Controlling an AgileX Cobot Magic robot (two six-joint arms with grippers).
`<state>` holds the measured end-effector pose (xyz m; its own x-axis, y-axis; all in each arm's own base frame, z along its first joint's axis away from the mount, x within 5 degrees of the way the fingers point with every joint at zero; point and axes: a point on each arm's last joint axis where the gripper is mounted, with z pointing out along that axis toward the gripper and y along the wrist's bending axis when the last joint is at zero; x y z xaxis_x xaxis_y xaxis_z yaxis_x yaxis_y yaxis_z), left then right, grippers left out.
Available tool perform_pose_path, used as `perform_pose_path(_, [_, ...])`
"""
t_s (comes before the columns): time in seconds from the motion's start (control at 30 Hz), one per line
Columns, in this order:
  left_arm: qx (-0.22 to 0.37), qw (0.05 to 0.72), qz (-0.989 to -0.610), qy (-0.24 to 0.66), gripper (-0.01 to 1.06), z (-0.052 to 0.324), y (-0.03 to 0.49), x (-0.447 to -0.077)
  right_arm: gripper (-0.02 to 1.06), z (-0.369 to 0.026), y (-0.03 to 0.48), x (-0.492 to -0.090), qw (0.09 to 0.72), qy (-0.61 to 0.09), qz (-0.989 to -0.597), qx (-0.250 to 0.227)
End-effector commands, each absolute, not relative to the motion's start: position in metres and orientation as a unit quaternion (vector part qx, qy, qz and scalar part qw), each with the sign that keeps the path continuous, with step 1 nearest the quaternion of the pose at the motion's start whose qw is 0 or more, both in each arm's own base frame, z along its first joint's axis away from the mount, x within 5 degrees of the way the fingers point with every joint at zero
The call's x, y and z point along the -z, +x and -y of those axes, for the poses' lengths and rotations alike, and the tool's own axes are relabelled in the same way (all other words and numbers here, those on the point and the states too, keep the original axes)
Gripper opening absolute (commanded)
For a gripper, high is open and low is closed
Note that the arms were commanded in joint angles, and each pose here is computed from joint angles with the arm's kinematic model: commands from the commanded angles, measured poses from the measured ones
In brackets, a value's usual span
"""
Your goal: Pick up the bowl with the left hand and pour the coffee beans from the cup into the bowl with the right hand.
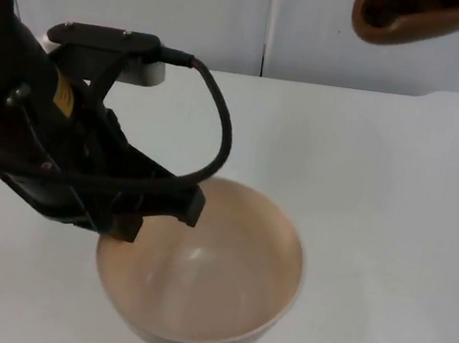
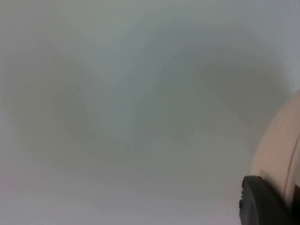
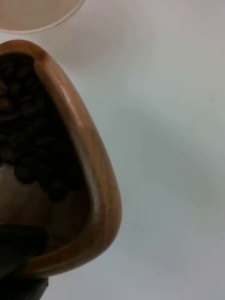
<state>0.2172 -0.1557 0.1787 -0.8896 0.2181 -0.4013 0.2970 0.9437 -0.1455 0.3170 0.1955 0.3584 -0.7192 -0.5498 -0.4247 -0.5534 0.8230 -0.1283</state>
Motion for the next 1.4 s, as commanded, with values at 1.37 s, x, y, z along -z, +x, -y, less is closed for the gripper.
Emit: perform_pose_path(1.37, [0.110, 0.197, -0.966, 0.128, 0.00, 0.159, 0.218, -0.181, 0.00, -0.283, 0.236, -0.330, 0.292, -0.396, -0.856, 0.160])
